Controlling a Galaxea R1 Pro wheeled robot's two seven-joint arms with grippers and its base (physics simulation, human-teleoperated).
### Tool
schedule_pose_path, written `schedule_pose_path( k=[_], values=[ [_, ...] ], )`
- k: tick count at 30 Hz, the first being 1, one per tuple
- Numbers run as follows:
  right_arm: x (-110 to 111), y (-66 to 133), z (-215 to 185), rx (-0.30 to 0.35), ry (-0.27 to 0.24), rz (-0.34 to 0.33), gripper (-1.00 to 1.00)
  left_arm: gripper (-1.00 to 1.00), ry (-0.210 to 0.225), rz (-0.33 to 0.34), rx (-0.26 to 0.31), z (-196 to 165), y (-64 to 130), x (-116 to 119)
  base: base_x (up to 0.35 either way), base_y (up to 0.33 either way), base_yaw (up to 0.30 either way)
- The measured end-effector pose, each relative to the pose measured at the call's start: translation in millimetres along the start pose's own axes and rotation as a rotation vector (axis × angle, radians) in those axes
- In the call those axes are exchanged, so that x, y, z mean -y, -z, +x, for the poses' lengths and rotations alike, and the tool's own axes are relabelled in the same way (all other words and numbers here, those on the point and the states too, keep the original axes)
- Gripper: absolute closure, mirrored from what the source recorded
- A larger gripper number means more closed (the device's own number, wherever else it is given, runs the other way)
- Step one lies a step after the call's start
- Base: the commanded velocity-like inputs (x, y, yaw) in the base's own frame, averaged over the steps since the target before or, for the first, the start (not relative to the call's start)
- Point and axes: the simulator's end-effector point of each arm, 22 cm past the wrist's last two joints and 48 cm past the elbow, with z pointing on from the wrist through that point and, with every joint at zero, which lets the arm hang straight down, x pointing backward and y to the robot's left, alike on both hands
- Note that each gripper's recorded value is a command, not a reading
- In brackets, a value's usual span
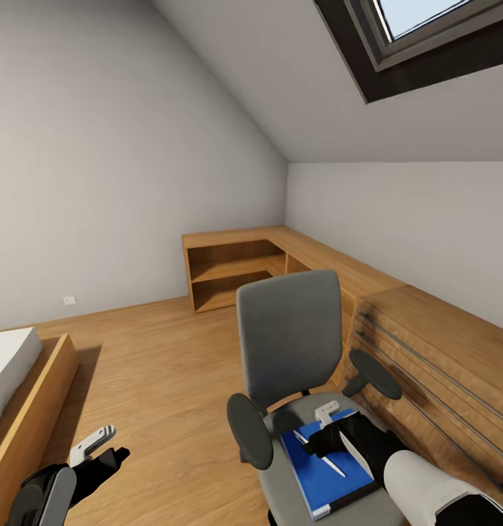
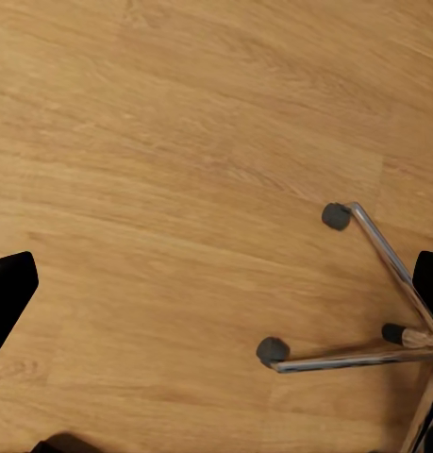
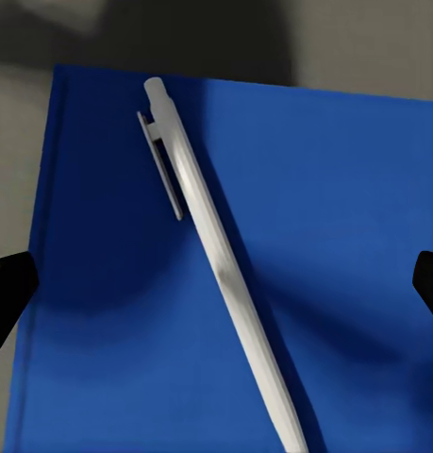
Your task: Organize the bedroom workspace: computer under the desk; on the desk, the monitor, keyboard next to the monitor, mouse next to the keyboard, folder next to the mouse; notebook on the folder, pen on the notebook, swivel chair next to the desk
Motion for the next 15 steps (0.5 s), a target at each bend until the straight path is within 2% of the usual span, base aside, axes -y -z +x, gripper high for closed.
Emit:
schedule_pose_path(
  k=[15],
  values=[
    [0.0, -4.5, 2.8, 0.001, 0.0, -0.001, -1.0, -1.0, 0.0, 0.001, 0.002, 1.9, -3.9, -1.3, 0.0, 0.0, 0.0]
  ],
)
